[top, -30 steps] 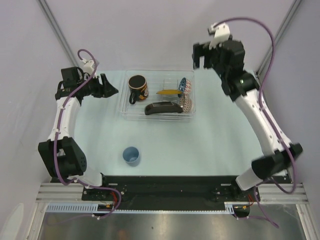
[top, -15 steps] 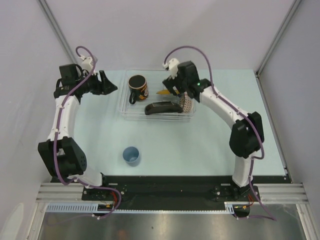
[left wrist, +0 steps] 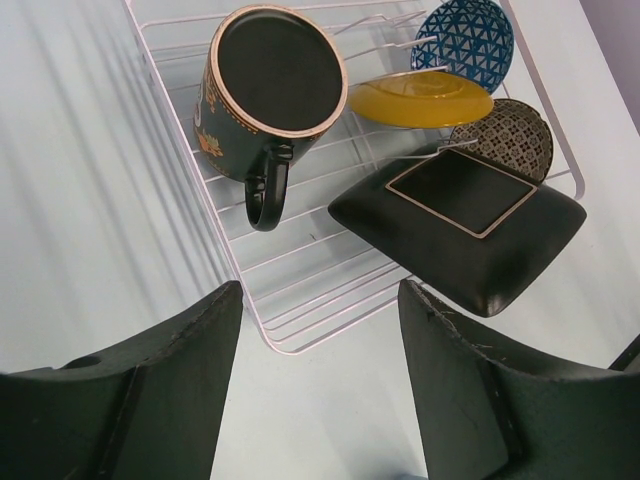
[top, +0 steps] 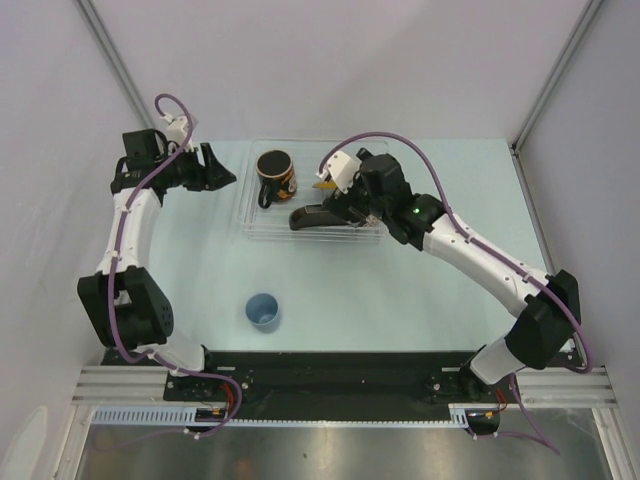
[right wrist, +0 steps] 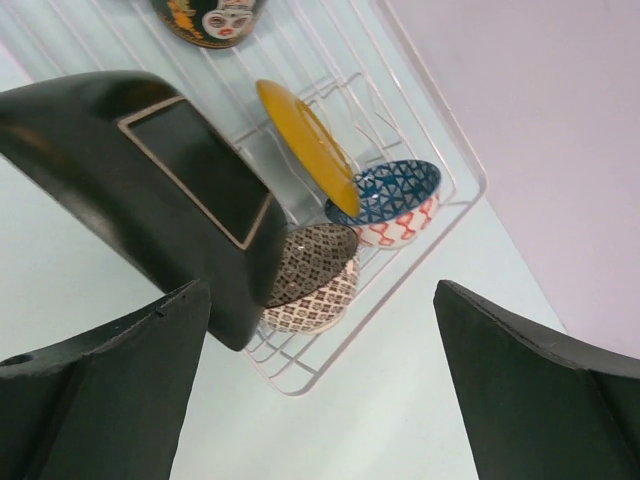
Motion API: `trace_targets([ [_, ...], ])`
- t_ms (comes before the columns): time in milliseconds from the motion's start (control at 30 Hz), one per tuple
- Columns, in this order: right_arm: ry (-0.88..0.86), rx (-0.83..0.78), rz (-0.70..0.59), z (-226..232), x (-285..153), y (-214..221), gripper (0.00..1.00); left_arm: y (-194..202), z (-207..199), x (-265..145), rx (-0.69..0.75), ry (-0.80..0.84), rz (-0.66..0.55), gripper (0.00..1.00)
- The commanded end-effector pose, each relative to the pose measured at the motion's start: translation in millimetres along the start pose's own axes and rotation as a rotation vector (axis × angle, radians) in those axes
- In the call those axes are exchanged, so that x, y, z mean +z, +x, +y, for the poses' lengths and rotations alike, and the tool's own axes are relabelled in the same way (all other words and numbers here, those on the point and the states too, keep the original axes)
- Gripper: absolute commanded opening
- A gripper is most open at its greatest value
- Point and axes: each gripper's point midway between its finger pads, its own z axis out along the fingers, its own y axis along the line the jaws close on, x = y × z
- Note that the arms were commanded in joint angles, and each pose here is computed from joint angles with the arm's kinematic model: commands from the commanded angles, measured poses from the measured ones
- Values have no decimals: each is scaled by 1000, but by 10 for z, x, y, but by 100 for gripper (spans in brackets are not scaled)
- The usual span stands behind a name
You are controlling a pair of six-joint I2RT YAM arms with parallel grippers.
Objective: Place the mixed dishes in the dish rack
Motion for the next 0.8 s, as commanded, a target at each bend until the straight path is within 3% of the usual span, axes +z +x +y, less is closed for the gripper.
trace_targets([
  [0,-67,-91,11,207,13,5,100,-214,-96,-121,37,11,-57,69],
  [367,-175,-188,81,618,112,168,100,-204,-75,-113,39,4,-54,69],
  [767,-171,-258,162,825,595,470,98,-197,-49,-88,42,4,-52,68],
])
